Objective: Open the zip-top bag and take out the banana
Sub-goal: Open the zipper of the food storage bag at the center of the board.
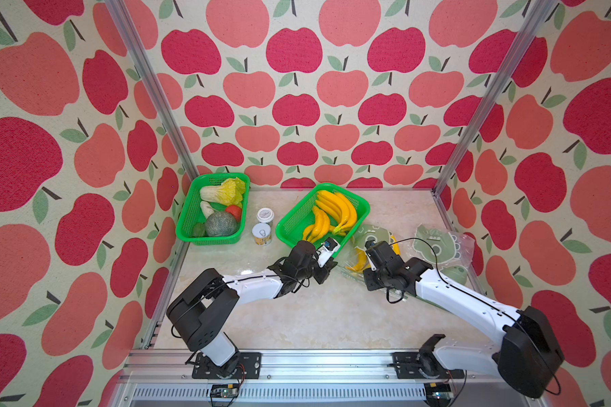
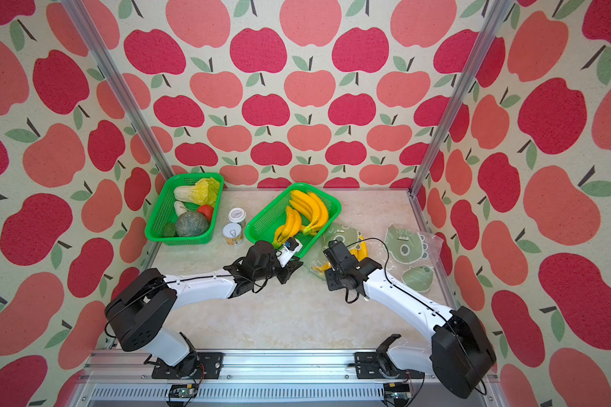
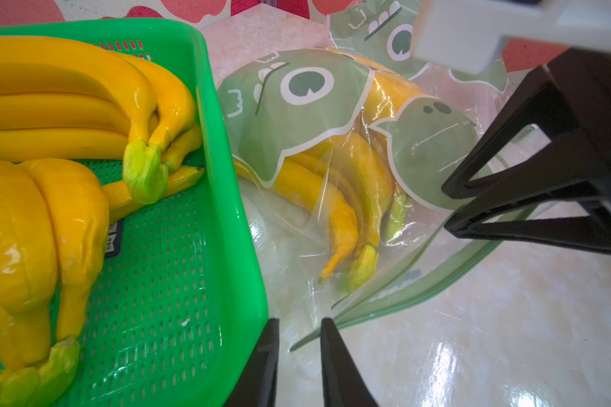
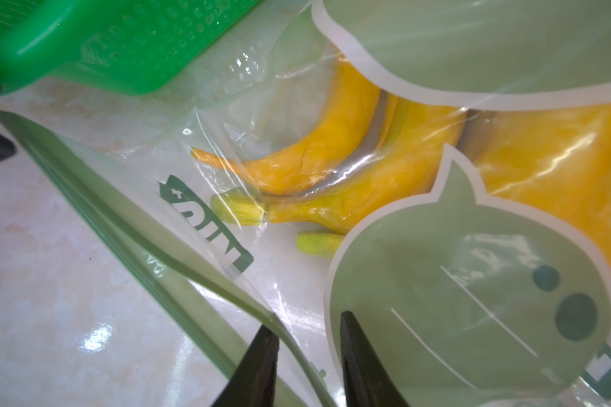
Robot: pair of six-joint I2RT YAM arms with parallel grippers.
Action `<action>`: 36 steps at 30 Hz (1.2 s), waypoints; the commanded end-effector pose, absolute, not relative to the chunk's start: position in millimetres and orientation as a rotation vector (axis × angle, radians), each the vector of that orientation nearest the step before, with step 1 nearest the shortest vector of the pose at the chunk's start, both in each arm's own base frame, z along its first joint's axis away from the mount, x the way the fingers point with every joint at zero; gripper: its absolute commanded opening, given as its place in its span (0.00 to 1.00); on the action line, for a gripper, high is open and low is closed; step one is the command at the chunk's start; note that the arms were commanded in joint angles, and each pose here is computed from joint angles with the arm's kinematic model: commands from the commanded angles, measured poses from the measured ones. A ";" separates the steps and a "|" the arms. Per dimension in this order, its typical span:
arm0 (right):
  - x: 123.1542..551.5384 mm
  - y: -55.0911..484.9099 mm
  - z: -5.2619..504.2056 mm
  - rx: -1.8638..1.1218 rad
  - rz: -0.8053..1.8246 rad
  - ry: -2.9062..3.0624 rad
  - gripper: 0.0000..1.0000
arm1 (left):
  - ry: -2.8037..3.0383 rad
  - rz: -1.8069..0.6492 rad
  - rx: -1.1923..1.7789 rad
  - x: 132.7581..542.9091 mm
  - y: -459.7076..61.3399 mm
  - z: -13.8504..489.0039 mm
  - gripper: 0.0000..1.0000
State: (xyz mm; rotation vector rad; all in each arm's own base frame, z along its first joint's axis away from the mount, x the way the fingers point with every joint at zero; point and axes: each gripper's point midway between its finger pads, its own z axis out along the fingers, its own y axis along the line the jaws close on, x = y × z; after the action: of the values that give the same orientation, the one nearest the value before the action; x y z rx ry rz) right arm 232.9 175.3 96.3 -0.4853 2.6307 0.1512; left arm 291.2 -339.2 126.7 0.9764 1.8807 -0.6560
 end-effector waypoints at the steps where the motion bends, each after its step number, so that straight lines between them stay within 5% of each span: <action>1: 227.6 180.2 99.1 -0.499 0.208 2.619 0.24 | 1.930 -0.637 0.901 288.9 -323.2 135.0 0.28; 10: 226.5 186.8 117.8 -0.443 0.290 2.498 0.01 | 1.951 -0.828 0.814 255.0 -316.3 169.9 0.32; 22: 222.2 205.7 175.9 -0.382 0.501 2.226 0.00 | 1.845 -0.964 0.925 210.7 -392.4 184.6 0.32; 36: 222.5 210.5 186.4 -0.303 0.603 2.171 0.00 | 1.819 -0.673 0.999 253.0 -428.9 143.0 0.65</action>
State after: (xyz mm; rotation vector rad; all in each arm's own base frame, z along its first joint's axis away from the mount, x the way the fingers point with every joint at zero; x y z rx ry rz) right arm 221.9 206.9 178.3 -0.3396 2.2050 0.5514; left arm 235.6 -425.3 138.6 0.9912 1.8658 -0.7907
